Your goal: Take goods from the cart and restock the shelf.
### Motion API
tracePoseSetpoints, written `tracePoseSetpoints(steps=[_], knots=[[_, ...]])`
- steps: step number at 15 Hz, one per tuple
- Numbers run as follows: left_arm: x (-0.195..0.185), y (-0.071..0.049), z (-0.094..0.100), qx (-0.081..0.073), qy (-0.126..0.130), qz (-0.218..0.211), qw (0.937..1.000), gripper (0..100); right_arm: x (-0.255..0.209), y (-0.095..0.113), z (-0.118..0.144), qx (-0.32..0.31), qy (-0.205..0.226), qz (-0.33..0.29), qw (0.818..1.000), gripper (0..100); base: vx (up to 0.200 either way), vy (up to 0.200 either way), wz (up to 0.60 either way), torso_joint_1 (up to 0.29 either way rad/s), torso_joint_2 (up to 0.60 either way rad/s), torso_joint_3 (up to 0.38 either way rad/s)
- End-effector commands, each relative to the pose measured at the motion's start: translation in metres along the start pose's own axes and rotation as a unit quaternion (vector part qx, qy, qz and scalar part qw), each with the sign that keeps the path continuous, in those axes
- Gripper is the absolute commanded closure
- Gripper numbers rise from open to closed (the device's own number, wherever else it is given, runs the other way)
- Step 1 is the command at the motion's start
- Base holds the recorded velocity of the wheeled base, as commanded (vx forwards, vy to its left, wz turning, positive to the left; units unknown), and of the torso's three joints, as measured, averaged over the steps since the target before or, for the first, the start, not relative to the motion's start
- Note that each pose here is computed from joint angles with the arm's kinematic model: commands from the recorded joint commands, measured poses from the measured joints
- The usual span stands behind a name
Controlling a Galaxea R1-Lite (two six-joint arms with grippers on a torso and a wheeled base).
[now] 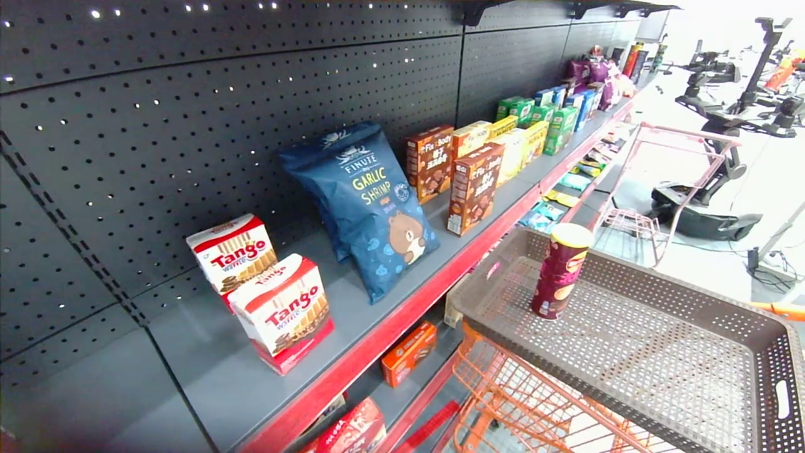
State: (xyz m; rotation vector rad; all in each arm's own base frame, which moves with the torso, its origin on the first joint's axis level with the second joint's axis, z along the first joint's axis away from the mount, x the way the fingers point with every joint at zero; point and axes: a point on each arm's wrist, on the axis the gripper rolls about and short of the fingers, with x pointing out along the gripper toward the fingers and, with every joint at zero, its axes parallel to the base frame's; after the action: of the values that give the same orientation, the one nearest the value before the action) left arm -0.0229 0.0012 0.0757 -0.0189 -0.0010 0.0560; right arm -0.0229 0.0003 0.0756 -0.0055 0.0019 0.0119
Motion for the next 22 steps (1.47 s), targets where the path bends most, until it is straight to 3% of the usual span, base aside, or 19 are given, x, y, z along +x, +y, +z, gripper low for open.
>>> tracePoseSetpoints(steps=[1,11,12,13,14,15,16,19,22], knots=[[0.0,0.0,0.0,0.0,-0.001,0.0,1.0,0,0.0,0.0,0.0,0.0,0.0,0.0,1.0,0,0.0,0.0,0.0,0.0,0.0,0.0],[0.0,0.0,0.0,0.0,-0.001,0.0,1.0,0,0.0,0.0,0.0,0.001,-0.001,-0.002,1.0,0,0.0,0.0,0.0,0.0,0.0,0.0],[0.0,0.0,0.0,0.0,-0.001,0.0,1.0,0,-0.002,0.0,0.017,0.002,-0.014,-0.018,1.0,0,0.0,0.0,0.0,0.0,0.0,0.0],[0.0,0.0,0.0,-0.001,-0.001,0.0,1.0,0,0.014,-0.002,0.065,0.006,0.018,-0.032,0.999,0,0.0,0.0,0.0,0.0,0.0,0.0],[0.0,0.0,0.0,0.0,-0.001,0.0,1.0,0,0.033,-0.003,0.074,0.022,0.056,-0.048,0.997,0,0.0,0.0,0.0,0.0,0.0,0.0],[0.0,0.0,0.0,0.0,-0.001,0.0,1.0,0,0.048,-0.005,0.09,0.048,0.051,-0.083,0.994,0,0.0,0.0,0.0,0.0,0.0,0.0],[0.0,0.0,0.0,-0.001,-0.001,0.0,1.0,0,0.08,-0.007,0.114,0.054,0.08,-0.118,0.988,0,0.0,0.0,0.0,0.0,0.0,0.0],[0.0,0.0,0.0,-0.001,-0.001,0.0,1.0,0,0.142,-0.01,0.125,0.086,0.152,-0.139,0.975,0,0.0,0.0,0.0,0.0,0.0,0.0],[0.0,0.0,0.0,0.0,-0.001,0.0,1.0,0,0.196,-0.021,0.112,0.07,0.149,-0.164,0.973,0,0.0,0.0,0.0,0.0,0.0,0.0]])
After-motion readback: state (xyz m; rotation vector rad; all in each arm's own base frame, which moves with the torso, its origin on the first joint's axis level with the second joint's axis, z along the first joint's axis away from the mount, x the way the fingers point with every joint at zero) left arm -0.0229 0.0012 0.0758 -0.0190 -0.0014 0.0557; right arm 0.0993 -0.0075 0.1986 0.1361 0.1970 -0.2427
